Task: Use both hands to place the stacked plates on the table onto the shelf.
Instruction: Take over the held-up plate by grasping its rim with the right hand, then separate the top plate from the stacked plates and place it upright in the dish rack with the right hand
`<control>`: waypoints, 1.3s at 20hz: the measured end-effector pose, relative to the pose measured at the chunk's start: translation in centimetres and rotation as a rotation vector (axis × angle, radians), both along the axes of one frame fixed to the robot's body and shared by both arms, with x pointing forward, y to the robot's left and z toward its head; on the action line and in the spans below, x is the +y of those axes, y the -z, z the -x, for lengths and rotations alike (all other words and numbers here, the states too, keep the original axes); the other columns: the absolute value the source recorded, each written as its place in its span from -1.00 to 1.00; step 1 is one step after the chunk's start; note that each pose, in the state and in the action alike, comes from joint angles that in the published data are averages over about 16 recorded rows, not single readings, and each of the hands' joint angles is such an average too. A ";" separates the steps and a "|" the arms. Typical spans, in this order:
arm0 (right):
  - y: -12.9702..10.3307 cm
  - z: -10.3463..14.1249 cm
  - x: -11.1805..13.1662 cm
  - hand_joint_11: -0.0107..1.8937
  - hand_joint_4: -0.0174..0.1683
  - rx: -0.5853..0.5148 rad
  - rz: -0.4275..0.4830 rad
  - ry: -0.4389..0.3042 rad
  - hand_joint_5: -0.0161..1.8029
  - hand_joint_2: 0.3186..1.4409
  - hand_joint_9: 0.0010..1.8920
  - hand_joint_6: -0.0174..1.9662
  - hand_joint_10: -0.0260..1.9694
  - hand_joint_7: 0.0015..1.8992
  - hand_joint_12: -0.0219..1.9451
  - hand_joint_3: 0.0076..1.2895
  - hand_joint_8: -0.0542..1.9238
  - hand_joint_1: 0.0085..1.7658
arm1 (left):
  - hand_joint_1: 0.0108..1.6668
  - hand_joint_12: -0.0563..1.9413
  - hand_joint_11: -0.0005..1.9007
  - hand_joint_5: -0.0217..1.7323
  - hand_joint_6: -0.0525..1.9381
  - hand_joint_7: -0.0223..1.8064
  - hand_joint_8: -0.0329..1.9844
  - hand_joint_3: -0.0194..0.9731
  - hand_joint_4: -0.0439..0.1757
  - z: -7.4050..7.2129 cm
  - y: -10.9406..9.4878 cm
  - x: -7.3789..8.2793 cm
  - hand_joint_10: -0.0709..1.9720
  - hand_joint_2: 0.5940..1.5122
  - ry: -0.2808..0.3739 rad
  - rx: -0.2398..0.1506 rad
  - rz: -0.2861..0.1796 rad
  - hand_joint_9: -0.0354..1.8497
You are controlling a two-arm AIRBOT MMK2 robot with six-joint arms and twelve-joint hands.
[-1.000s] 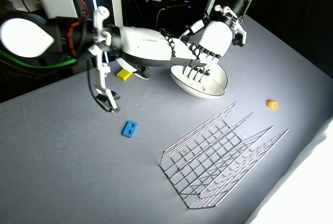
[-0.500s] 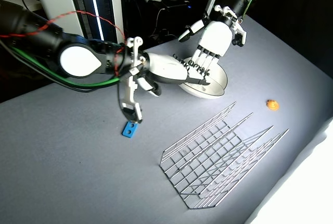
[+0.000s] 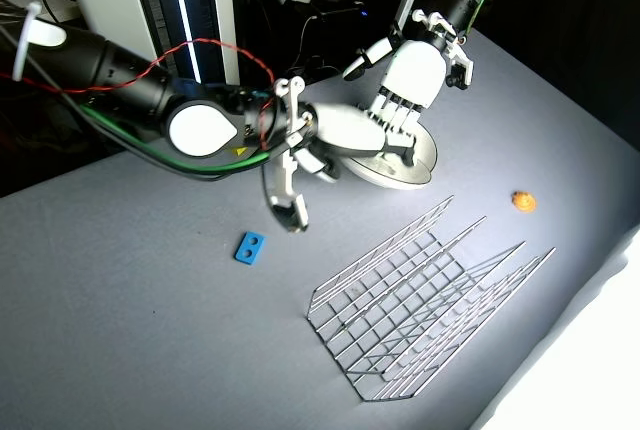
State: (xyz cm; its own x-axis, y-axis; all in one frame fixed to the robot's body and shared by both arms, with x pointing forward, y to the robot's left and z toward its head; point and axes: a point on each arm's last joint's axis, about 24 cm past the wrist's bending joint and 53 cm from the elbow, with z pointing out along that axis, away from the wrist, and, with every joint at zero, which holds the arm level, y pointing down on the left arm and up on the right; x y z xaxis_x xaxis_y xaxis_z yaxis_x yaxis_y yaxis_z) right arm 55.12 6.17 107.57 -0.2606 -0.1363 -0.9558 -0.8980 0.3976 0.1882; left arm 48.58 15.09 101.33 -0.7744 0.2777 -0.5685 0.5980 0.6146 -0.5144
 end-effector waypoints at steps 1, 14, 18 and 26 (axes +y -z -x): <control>-0.1 0.0 0.2 -0.83 -0.79 -0.002 -0.005 -0.003 -0.51 0.32 -0.58 -0.97 -0.95 -0.57 -0.15 -0.99 -0.94 0.27 | -0.99 -0.93 -0.98 -0.99 -0.96 -0.98 -0.98 -0.92 -0.63 0.0 0.0 0.0 -0.94 0.13 -0.001 0.001 0.001 -0.95; -1.0 0.8 1.6 -0.13 -0.83 -0.030 -0.085 -0.044 -0.04 0.19 0.15 -0.61 -0.97 0.00 -0.01 -0.99 -0.65 0.27 | -0.99 -0.93 -0.98 -0.97 -0.94 -0.96 -0.96 -0.92 -0.59 -2.5 -2.0 0.1 -0.93 0.07 -0.049 -0.032 0.059 -0.94; -1.3 1.1 1.9 -0.01 -0.81 -0.031 -0.106 -0.053 0.00 0.14 0.28 -0.48 -0.98 0.07 -0.03 -0.99 -0.52 0.27 | -0.99 -0.93 -0.98 -0.96 -0.93 -0.95 -0.96 -0.92 -0.59 -4.3 -3.3 0.8 -0.92 0.03 -0.083 -0.063 0.080 -0.94; -1.7 1.6 2.1 0.03 -0.76 -0.024 -0.121 -0.062 0.04 0.12 0.39 -0.43 -0.98 0.13 -0.06 -0.99 -0.44 0.27 | -0.99 -0.94 -0.98 -0.96 -0.94 -0.96 -0.97 -0.92 -0.60 -8.2 -6.1 3.5 -0.92 0.01 -0.170 -0.130 0.111 -0.94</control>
